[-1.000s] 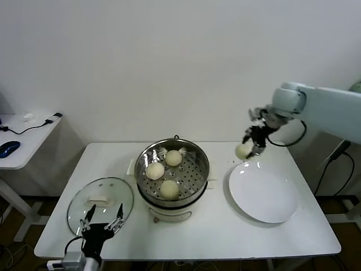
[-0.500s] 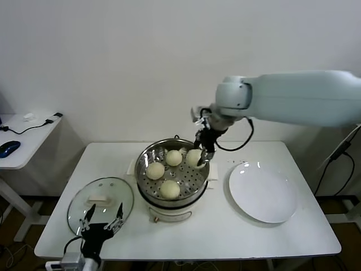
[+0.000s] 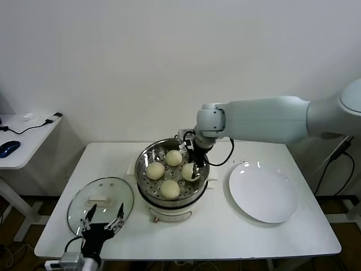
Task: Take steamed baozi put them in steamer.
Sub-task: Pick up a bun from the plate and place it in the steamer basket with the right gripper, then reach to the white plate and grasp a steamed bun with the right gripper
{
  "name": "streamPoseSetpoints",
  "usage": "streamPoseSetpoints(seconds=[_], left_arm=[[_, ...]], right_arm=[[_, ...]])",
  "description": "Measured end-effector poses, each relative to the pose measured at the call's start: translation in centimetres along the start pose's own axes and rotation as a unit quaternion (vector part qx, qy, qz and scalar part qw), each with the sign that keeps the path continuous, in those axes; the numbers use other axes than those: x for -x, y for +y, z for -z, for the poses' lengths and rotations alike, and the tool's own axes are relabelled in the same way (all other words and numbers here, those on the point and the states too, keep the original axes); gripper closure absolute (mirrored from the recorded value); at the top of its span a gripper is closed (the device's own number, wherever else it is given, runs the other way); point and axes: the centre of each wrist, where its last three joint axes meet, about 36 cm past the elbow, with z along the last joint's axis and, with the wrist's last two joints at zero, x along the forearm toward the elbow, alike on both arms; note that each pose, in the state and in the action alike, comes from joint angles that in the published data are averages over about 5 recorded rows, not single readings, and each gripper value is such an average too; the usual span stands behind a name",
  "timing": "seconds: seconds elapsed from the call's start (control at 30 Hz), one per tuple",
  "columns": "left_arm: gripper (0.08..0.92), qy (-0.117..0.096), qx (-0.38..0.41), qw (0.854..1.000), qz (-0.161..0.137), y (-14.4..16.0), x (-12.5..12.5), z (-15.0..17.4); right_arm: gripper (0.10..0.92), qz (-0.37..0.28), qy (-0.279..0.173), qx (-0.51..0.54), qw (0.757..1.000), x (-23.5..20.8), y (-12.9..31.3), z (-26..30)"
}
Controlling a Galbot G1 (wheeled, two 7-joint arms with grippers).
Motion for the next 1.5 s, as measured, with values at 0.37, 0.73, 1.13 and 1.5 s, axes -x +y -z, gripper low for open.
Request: streamPoseSetpoints(seconds=[0.37, 0.73, 1.13, 1.5], left_arm=[[0.177, 0.002, -0.001, 1.0, 0.004, 0.2, 0.0, -0.1], [0.177, 0.004, -0.006, 1.0, 0.007, 0.4, -0.3, 0.0], [0.177, -0.007, 0.002, 1.0, 0.026, 1.1, 0.7, -0.3], [0.177, -0.014, 0.021, 0.999, 0.026, 1.7, 2.1, -0.6]], right_arm=[[0.222, -0.004, -0.018, -0.003, 1.0, 1.1, -0.6, 0.1], [0.199, -0.028, -0.09, 0.017, 0.995, -3.9, -1.5, -1.7], [0.2, -0.237, -0.226, 0.101, 0.939, -7.1, -1.6, -9.3], [0.2, -0.392, -0.303, 0.242, 0.834, -2.5, 3.9, -19.7]])
